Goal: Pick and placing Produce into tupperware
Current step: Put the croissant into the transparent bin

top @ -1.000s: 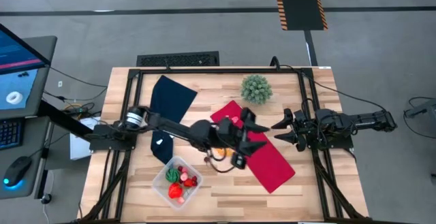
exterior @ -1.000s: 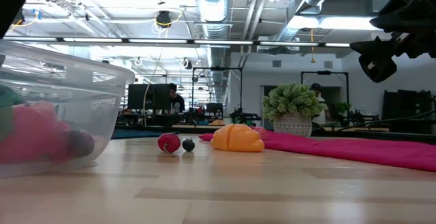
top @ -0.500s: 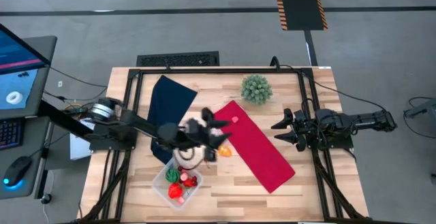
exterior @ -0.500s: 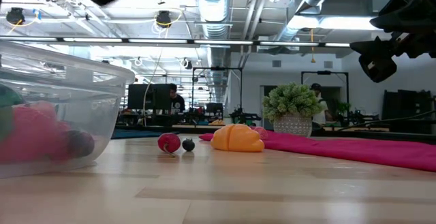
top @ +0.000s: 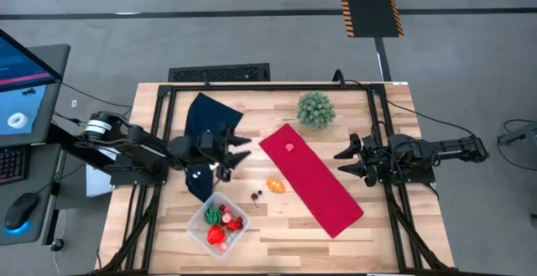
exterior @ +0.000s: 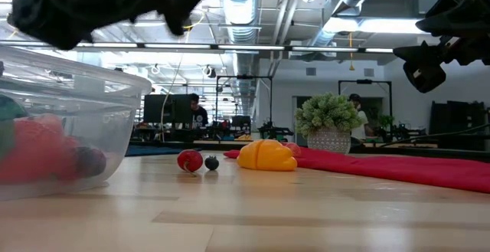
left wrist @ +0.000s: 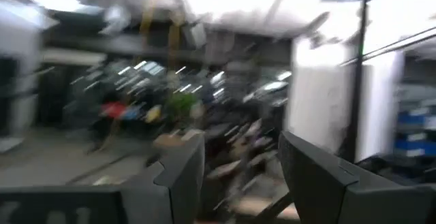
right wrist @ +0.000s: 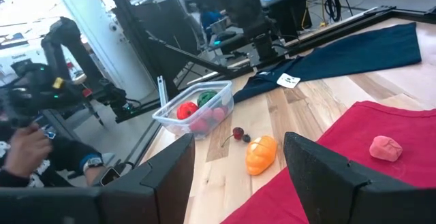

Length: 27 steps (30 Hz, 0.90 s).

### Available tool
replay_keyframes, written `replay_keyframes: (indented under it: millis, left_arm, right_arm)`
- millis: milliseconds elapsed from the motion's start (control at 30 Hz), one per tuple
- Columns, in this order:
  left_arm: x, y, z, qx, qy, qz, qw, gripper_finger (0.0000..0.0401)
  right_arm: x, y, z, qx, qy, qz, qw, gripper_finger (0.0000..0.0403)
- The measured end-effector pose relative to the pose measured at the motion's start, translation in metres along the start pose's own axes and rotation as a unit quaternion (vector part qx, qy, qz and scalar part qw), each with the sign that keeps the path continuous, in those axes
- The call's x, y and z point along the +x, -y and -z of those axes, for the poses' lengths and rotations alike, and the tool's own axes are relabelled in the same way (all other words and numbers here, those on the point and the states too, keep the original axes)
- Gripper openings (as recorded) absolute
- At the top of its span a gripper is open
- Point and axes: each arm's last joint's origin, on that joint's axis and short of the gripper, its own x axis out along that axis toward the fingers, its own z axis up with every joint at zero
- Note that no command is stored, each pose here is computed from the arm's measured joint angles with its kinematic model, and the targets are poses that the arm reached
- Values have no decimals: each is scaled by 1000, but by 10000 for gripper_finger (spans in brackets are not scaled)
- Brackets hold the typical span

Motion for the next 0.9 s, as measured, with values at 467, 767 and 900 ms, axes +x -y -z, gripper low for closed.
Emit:
replay_keyframes:
  millis: [467,767,900]
  left_arm:
    - [-88,-13,-14,82,-18,-33,996,180]
    - [-98,-19,-3,146,-94,-83,981,180]
    - [-100,-22,3,165,-129,-122,970,180]
  right_arm:
    - [0,0,0,0,0,0,1000,249]
    - [0,0,0,0,0,0,1000,249]
    - [0,0,0,0,0,0,1000,249]
